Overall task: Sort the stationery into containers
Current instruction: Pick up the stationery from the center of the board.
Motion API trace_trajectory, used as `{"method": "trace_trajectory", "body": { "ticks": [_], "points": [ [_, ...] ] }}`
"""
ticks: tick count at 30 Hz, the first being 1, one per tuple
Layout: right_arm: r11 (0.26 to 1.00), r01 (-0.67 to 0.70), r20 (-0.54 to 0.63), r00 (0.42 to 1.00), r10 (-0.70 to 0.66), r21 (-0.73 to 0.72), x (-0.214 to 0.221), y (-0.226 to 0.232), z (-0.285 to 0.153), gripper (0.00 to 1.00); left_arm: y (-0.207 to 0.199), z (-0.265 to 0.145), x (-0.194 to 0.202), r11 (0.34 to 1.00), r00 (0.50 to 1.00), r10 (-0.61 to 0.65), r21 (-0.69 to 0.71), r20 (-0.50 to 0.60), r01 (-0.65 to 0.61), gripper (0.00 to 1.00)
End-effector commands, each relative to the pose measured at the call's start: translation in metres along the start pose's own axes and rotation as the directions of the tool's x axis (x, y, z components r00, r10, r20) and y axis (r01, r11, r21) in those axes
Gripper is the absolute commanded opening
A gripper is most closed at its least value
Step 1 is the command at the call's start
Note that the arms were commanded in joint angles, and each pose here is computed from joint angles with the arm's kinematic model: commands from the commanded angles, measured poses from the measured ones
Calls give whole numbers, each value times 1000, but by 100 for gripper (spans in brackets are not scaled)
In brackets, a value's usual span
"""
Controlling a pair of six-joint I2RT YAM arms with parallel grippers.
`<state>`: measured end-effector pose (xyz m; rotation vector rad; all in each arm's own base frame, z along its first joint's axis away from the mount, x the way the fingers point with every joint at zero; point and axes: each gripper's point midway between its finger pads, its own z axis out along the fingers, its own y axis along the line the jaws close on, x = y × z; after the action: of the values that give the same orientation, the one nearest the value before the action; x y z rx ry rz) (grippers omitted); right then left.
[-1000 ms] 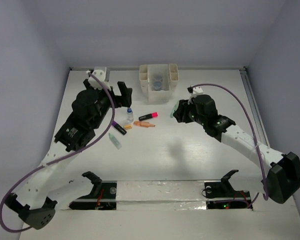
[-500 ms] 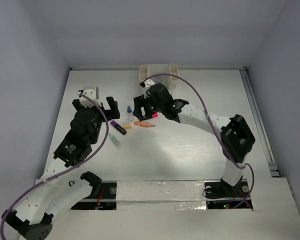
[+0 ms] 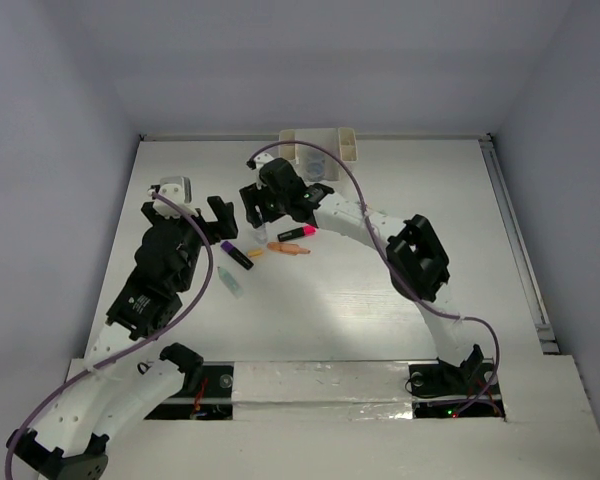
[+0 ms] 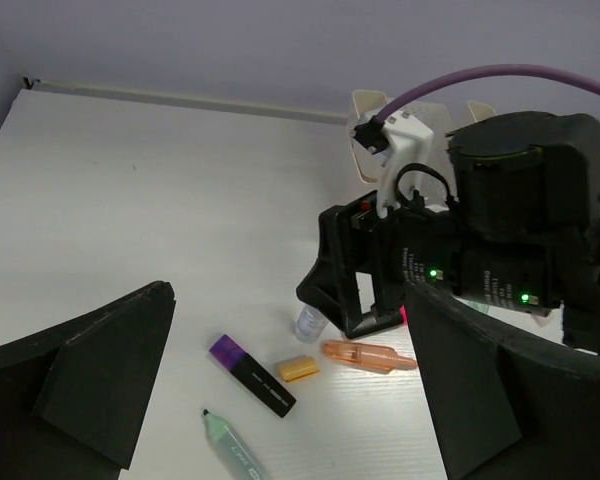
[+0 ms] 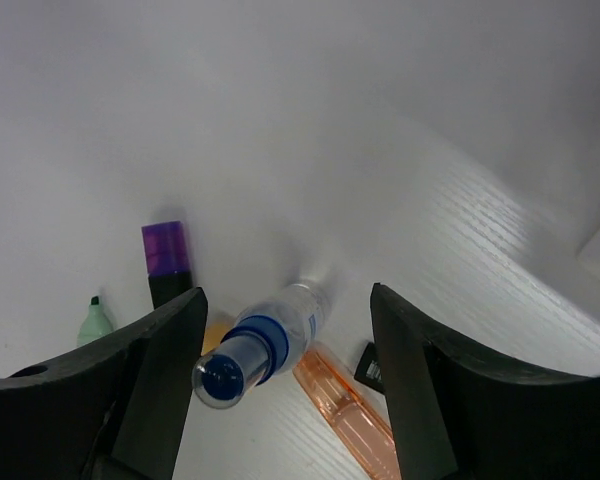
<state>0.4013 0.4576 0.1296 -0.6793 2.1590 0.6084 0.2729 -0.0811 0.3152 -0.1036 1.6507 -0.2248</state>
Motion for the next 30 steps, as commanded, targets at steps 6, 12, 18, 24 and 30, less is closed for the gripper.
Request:
{"method": "trace_trajectory", "body": {
  "ticks": [6, 12, 18, 24, 30],
  "points": [
    [998, 41, 1, 999, -42, 52, -6, 7, -1, 61, -8, 0, -13, 999, 998, -30, 40, 50, 28, 99],
    [996, 51, 14, 999, -52, 72, -6, 13, -4, 31, -6, 0, -13, 999, 998, -28, 35, 51, 27, 99],
    [996, 35, 177, 983, -48, 77, -59, 19, -23, 11, -2, 2, -11, 1000, 999, -25, 15, 47, 24, 99],
    [986, 4, 439, 895, -78, 168, -164, -11, -89, 9, -3, 3, -8, 1000, 999, -21, 16, 38, 20, 99],
    [965, -111, 553, 832, -41, 239, -216, -97, -148, 9, -3, 5, -6, 1000, 999, -15, 17, 32, 15, 99]
  ]
}}
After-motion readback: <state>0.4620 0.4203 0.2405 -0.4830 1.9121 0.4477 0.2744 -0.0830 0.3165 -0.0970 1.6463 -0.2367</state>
